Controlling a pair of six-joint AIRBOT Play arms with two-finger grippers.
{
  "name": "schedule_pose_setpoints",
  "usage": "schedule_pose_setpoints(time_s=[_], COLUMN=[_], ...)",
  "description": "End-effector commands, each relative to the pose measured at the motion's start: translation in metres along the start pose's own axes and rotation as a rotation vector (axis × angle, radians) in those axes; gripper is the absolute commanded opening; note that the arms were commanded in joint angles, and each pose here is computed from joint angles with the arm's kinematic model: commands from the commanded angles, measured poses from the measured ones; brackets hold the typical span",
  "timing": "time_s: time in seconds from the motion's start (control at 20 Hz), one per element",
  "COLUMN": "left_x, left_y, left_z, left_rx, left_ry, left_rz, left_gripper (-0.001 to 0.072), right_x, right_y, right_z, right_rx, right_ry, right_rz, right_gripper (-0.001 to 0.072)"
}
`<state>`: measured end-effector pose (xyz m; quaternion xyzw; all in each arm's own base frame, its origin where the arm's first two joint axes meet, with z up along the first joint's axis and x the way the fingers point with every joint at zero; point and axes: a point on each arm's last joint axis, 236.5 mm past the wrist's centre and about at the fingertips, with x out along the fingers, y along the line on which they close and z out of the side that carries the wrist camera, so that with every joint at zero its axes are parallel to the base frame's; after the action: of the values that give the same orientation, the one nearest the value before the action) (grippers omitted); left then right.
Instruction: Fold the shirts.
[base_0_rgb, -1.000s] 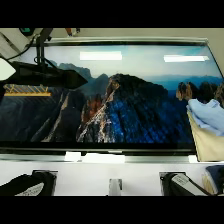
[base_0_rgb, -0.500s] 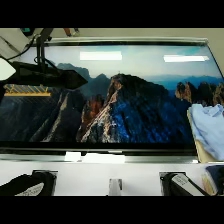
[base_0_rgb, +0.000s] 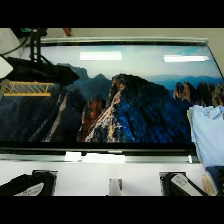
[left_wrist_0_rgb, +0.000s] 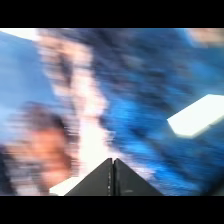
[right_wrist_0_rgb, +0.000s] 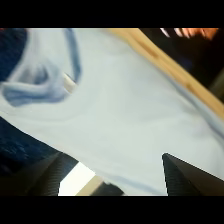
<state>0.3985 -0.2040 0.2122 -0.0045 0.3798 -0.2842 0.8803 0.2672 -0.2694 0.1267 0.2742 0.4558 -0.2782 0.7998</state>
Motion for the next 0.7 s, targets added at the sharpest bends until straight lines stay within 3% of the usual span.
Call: schedule_pose_setpoints(time_s=[0.0, 0.05, 0.15, 0.2, 0.3, 0.4, 0.55, 0.65], left_x=[-0.044, -0.054, -0.041, -0.029, -0.011, -0.006, 0.006, 0.006], left_y=[0.105, 0.129, 0.154, 0.16, 0.158, 0.157, 0.158, 0.158], left_z=[0.02, 0.02, -0.003, -0.027, -0.106, -0.153, -0.151, -0.159], left_rx=[0.082, 0.061, -0.034, -0.076, -0.177, -0.194, -0.224, -0.225], left_ry=[0.01, 0.025, 0.11, 0.206, 0.529, 0.673, 0.483, 0.507], left_rz=[0.483, 0.587, 0.621, 0.607, 0.565, 0.558, 0.573, 0.573], left_gripper=[0.0031, 0.0032, 0.0038, 0.0135, 0.0638, 0.0665, 0.0665, 0.0666], right_x=[-0.039, -0.039, -0.018, -0.002, 0.031, 0.05, 0.056, 0.054], right_y=[0.098, 0.133, 0.191, 0.213, 0.243, 0.255, 0.265, 0.268], right_z=[0.063, 0.058, 0.021, -0.006, -0.073, -0.13, -0.163, -0.166], right_rx=[-0.249, -0.327, -0.42, -0.447, -0.502, -0.591, -0.663, -0.675], right_ry=[-0.274, -0.284, -0.186, -0.091, 0.154, 0.357, 0.453, 0.452], right_rz=[0.118, 0.136, 0.151, 0.162, 0.163, 0.129, 0.111, 0.117], right_gripper=[0.0609, 0.0609, 0.061, 0.0613, 0.0656, 0.0693, 0.0699, 0.0687])
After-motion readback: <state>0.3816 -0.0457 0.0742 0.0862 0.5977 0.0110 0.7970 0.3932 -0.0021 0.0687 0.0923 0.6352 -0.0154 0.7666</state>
